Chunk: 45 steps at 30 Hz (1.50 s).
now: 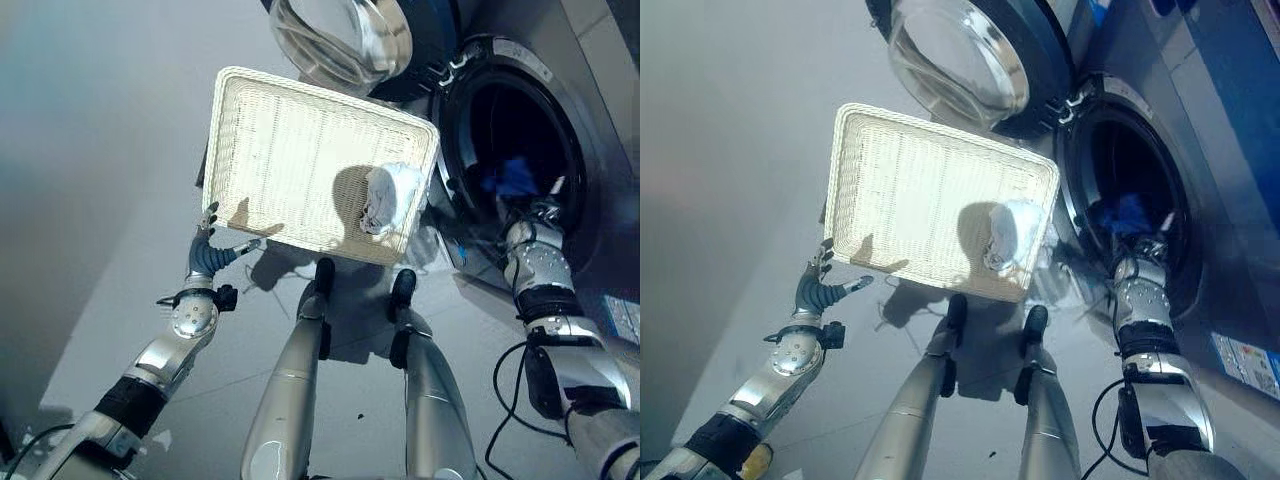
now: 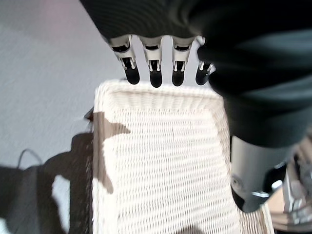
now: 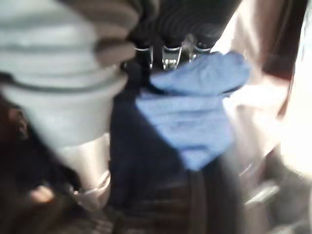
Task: Put the clothes into the washing machine.
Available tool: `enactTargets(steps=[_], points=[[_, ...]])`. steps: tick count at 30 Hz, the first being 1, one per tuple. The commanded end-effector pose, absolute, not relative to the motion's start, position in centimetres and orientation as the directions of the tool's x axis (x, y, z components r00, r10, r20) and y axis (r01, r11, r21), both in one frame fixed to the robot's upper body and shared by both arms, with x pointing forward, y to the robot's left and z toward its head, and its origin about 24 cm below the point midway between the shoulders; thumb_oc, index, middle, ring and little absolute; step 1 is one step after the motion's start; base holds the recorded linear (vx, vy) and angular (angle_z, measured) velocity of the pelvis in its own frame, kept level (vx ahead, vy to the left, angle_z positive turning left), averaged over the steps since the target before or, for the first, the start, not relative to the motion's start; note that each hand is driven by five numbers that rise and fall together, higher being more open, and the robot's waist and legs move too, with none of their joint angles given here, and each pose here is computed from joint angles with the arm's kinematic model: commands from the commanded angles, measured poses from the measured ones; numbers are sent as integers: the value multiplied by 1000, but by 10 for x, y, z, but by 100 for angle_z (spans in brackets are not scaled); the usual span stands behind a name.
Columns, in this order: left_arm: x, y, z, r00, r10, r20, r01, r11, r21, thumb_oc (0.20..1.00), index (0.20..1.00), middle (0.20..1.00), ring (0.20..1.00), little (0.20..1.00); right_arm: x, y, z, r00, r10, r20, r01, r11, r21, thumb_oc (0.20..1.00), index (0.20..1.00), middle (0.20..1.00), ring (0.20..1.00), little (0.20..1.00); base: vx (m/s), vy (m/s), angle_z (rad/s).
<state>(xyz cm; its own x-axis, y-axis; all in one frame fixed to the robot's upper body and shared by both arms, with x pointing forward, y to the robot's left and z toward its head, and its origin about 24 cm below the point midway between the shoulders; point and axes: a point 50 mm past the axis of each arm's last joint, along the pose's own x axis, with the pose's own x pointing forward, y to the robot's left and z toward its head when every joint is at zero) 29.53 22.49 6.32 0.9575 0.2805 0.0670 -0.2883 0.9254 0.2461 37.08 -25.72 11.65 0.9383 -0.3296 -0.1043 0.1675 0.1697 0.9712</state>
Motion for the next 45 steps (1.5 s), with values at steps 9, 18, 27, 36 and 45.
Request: enactTargets(steps=[9, 18, 27, 36, 45], points=[[255, 230, -25, 869, 377, -319, -391, 920, 23, 1000, 1000, 1000, 1000, 1000, 368, -258, 165, 924, -267, 275, 215, 955, 205, 1000, 1000, 1000, 1000, 1000, -62, 58, -1], [217, 245, -70, 777, 426, -462, -438, 895, 88, 1000, 1000, 1000, 1000, 1000, 344, -222, 198, 781, -25, 625, 442, 728, -523, 1000, 1000, 1000, 1000, 1000, -42, 106, 4], [219, 239, -77, 771, 418, -481, -430, 898, 91, 1000, 1000, 1000, 1000, 1000, 339, -185, 201, 725, 98, 682, 428, 711, -557, 1000, 1000, 1000, 1000, 1000, -34, 37, 0], [219, 236, -79, 774, 415, -478, -427, 900, 90, 1000, 1000, 1000, 1000, 1000, 337, -172, 204, 672, 143, 727, 476, 669, -572, 1000, 1000, 1000, 1000, 1000, -15, 8, 3], [220, 236, -77, 775, 416, -476, -424, 901, 97, 1000, 1000, 1000, 1000, 1000, 330, -146, 210, 589, 411, 696, 518, 468, -716, 1000, 1000, 1000, 1000, 1000, -21, -9, 3]])
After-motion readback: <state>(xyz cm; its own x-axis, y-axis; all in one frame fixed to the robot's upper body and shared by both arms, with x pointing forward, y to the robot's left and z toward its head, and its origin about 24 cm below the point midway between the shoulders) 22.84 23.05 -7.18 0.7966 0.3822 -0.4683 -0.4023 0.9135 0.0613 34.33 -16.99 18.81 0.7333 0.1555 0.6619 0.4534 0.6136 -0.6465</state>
